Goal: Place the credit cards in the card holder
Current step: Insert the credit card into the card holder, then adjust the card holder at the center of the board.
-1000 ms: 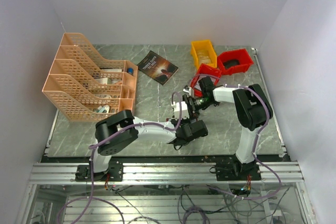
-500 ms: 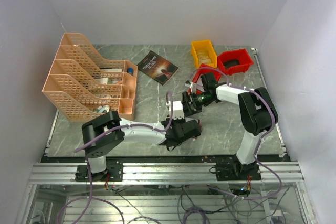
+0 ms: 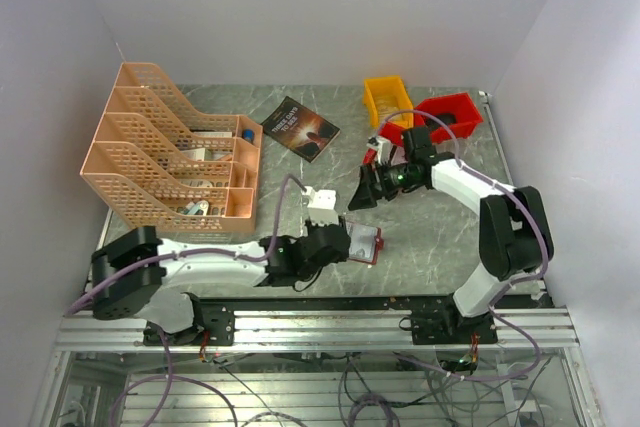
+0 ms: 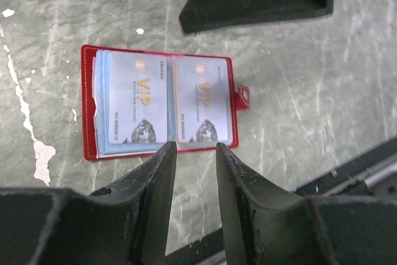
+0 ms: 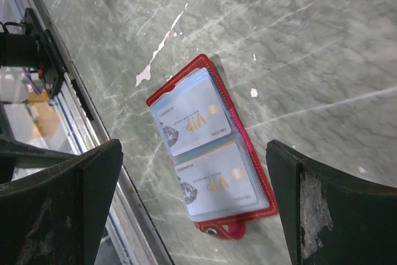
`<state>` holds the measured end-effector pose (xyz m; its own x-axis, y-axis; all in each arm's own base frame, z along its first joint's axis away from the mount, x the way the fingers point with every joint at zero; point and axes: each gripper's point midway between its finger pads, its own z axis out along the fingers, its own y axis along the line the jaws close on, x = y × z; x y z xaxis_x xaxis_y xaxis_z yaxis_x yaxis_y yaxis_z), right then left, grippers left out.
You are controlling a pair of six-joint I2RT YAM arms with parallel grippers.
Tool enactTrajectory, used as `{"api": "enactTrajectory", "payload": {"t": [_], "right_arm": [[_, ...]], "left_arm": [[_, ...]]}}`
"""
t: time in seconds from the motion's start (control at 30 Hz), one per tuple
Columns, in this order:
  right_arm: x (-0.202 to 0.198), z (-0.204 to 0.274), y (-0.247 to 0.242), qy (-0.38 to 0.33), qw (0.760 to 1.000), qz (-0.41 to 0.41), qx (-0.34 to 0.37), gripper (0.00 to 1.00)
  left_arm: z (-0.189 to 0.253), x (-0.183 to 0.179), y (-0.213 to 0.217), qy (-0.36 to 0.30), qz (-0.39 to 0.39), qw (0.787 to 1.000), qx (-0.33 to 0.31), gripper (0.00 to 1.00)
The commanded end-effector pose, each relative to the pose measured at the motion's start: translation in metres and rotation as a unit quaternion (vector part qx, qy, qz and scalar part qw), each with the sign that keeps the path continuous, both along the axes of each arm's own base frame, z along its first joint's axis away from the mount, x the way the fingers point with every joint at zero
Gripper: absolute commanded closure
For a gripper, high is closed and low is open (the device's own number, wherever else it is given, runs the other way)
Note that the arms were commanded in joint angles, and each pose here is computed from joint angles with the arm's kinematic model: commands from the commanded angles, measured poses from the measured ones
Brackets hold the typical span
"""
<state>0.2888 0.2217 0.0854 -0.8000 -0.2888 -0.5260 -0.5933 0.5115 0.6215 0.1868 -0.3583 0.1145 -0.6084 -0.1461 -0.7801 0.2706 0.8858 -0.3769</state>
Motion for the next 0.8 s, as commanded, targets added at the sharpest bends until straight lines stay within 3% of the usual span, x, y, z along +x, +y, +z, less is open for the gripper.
{"api": "enactTrajectory", "payload": {"t": [0.0,0.17,0.3,0.4,0.53,0.63,0.7,0.77], "right_arm": [[0.010,0.028,-0.016,-0.062,0.998,-0.011,0.019,0.00],[0.012,0.062,-0.029,-0.137,0.989,-0.019,0.048,0.00],[0.011,0.091,-0.029,-0.226,0.972,0.002,0.066,0.00],[-0.005,0.111,-0.018,-0.312,0.940,0.069,0.120,0.00],[-0.044,0.099,-0.010,-0.367,0.890,0.204,0.175,0.01],[-0.068,0.077,0.003,-0.379,0.860,0.299,0.168,0.21],[-0.076,0.064,0.004,-0.381,0.849,0.325,0.170,0.42],[-0.077,0.049,0.003,-0.381,0.847,0.343,0.140,0.71]], "left_arm": [[0.028,-0.011,-0.002,-0.040,-0.074,0.995,-0.052,0.56],[0.034,-0.020,0.016,-0.059,-0.094,0.990,-0.085,0.42],[0.031,-0.019,0.020,-0.046,-0.110,0.989,-0.091,0.36],[0.021,-0.007,0.027,-0.021,-0.110,0.990,-0.086,0.37],[0.013,0.011,0.037,0.004,-0.106,0.990,-0.096,0.49],[0.006,0.020,0.044,0.019,-0.100,0.990,-0.098,0.56],[-0.002,0.026,0.048,0.027,-0.092,0.991,-0.097,0.60],[-0.013,0.029,0.051,0.039,-0.090,0.991,-0.094,0.64]]}}
